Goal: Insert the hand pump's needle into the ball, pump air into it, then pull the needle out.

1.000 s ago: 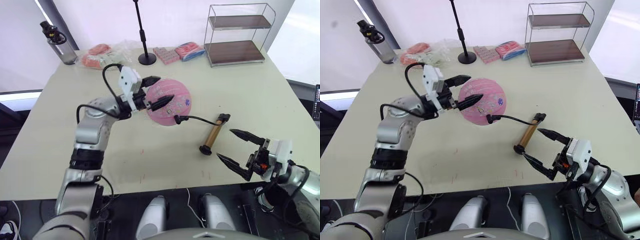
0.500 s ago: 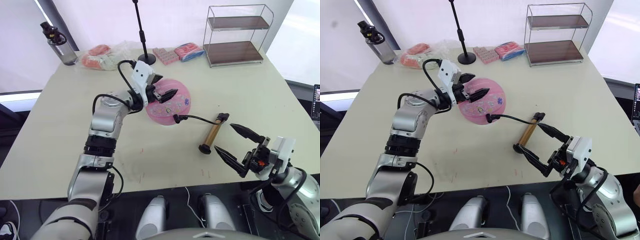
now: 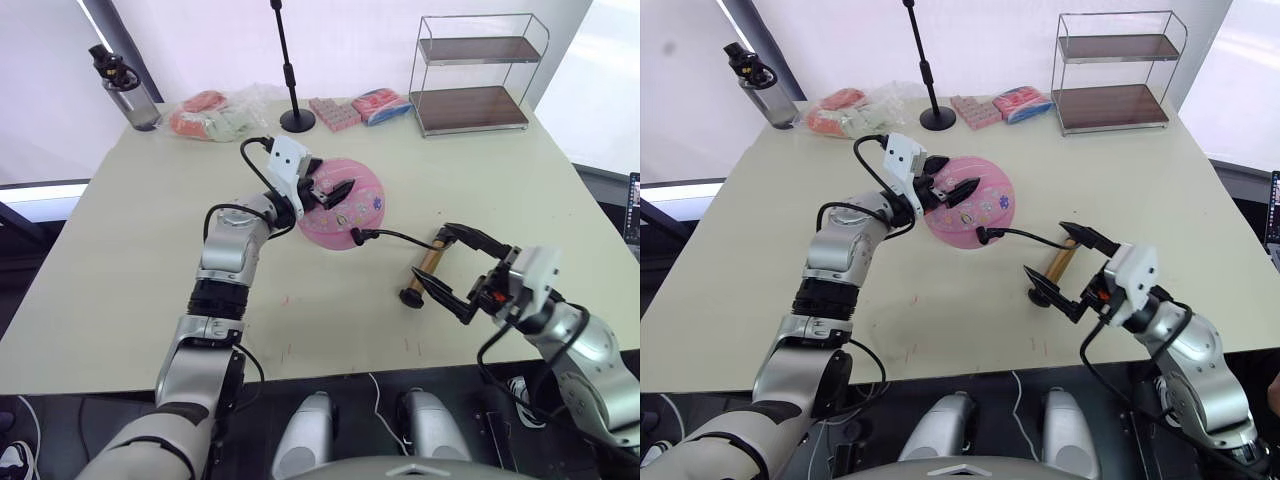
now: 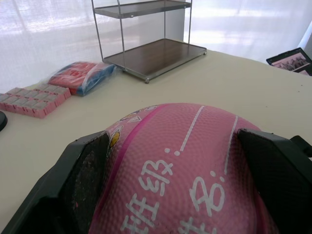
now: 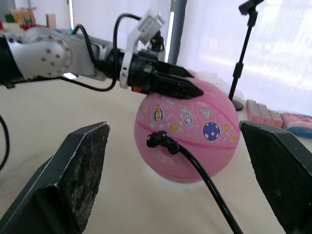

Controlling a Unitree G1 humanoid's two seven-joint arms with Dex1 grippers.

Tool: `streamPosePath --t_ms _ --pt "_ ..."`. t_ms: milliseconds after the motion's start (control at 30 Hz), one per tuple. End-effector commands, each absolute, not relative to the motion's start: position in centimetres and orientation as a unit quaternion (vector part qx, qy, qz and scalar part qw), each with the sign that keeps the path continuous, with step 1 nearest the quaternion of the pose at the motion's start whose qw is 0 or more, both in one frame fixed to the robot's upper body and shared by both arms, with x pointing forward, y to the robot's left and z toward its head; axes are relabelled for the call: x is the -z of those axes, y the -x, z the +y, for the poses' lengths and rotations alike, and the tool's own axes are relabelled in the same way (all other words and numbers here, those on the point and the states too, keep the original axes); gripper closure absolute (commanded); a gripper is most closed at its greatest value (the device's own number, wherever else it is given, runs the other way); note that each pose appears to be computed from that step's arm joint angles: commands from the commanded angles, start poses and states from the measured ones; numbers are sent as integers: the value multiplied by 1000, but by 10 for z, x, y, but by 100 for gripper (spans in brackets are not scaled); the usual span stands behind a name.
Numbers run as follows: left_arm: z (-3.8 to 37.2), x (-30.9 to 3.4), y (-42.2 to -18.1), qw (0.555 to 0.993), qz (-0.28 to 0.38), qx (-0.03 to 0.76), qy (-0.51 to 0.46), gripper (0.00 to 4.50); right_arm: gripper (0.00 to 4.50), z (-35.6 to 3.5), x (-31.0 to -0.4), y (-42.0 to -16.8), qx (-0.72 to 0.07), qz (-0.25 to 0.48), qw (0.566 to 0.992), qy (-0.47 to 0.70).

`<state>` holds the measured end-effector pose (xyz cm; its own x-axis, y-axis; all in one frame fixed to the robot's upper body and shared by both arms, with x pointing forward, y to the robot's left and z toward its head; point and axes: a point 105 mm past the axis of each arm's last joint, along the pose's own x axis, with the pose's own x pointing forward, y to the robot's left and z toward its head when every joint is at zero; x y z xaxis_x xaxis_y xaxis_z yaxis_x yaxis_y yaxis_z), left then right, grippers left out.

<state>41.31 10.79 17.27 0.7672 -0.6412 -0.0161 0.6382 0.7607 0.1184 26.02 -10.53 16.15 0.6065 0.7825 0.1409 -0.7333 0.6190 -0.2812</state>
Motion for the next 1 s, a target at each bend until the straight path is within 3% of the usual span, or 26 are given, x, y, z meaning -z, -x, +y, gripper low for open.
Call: streamPosePath --t_ms 33,300,500,733,1000 --pt "109 -134 -416 942 47 328 -48 0 3 -91 -154 -274 -420 -101 885 171" --pt "104 -128 -419 948 50 312 -32 0 3 -67 -132 -308 -392 -76 855 331" --pt "101 -126 -419 951 55 303 -36 0 3 -59 -141 -335 -331 -135 812 462" --pt "96 -122 -418 954 61 293 -32 0 3 -44 -140 -340 -339 -174 765 520" --pt "95 -124 -420 957 61 282 -26 0 3 -34 -139 -345 -341 -193 753 530"
